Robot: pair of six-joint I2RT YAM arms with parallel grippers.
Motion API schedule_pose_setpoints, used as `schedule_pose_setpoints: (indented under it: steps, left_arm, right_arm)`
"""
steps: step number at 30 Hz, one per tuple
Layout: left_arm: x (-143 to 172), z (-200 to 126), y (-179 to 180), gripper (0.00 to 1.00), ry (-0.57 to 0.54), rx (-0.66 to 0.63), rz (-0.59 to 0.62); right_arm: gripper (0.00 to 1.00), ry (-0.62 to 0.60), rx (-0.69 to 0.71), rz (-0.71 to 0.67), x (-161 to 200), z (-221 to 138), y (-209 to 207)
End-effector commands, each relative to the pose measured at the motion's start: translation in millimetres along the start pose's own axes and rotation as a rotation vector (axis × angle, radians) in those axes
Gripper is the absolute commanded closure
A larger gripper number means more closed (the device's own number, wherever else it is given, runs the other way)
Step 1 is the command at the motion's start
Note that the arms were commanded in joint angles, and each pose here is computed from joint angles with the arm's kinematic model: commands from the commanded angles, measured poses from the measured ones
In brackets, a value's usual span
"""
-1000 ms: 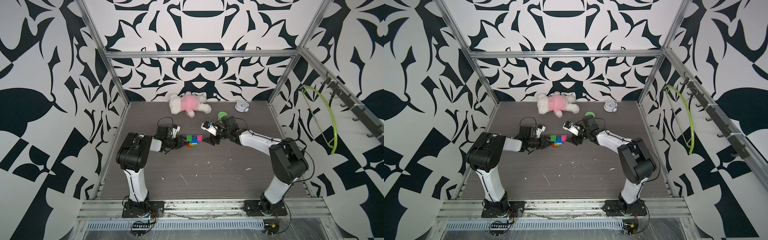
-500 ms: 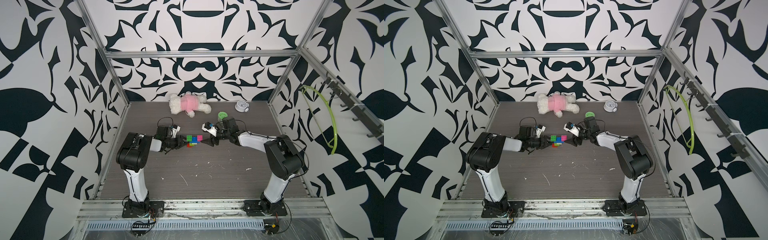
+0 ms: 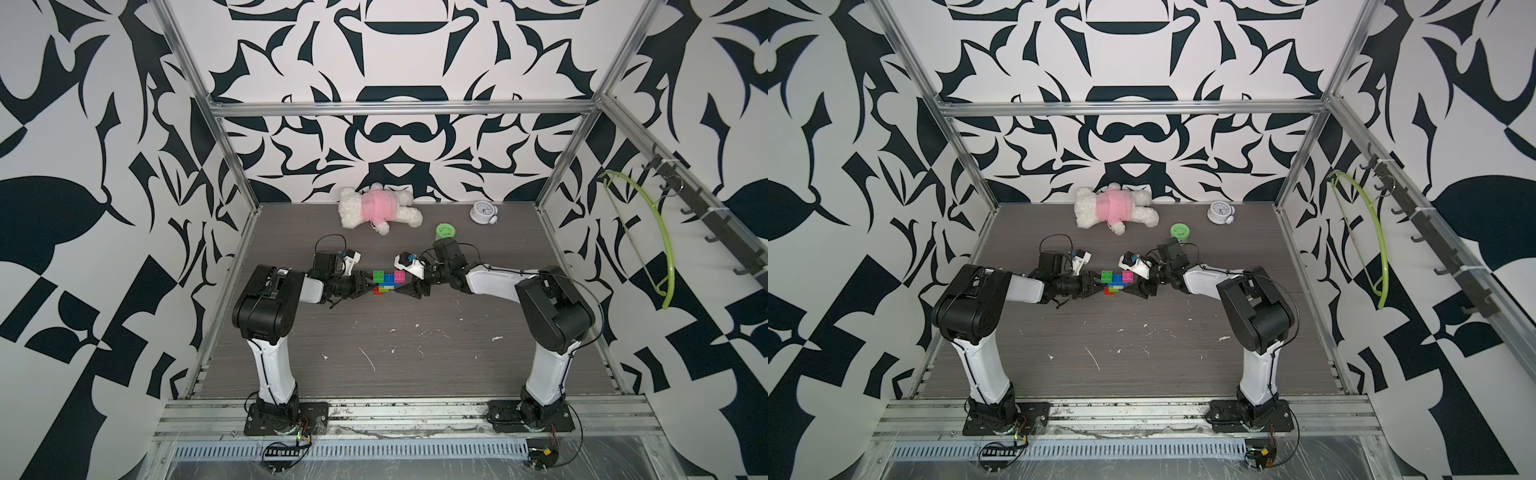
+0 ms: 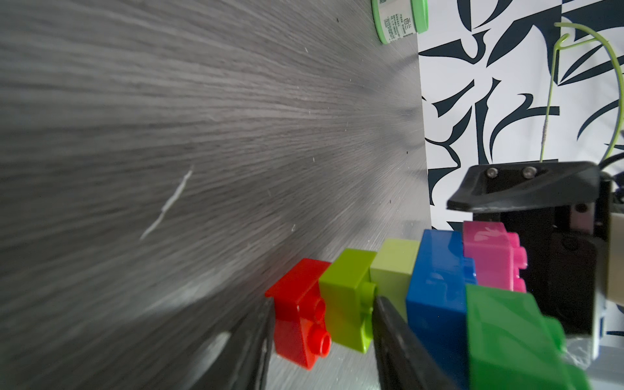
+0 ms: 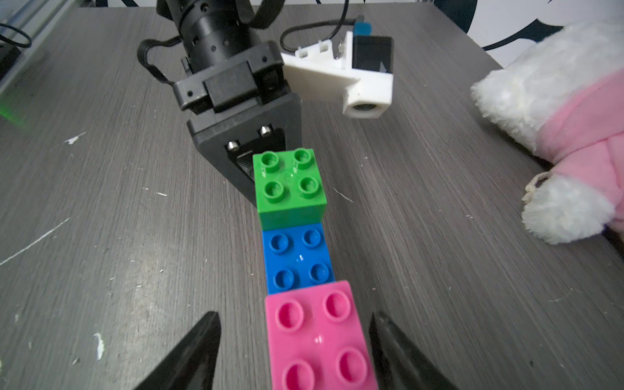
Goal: Assemble the letter y with lego
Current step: Pick up the lego brick from the center of the board.
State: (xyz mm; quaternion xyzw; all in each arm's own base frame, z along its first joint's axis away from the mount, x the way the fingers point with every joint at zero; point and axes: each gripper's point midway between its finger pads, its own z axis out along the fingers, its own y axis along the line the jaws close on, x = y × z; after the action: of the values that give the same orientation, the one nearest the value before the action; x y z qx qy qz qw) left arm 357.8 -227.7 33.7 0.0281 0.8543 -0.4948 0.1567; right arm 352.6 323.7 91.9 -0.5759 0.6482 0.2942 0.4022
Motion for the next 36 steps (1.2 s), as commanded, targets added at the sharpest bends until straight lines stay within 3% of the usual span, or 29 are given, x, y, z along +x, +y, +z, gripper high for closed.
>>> schedule_pose_setpoints:
  steps: [1, 36]
  left_arm:
    - [71.4, -0.4, 82.3, 0.49, 0.140, -0.293, -0.259]
    - [71.6, -0.5, 82.2, 0.49, 0.141, -0.293, -0.260]
  right_arm:
    - [0.29, -0.029, 0.019, -0.061, -20.7, 1.9, -7.5]
    - [0.51, -0.046, -0.042, -0.059, -20.1, 24.7, -7.7]
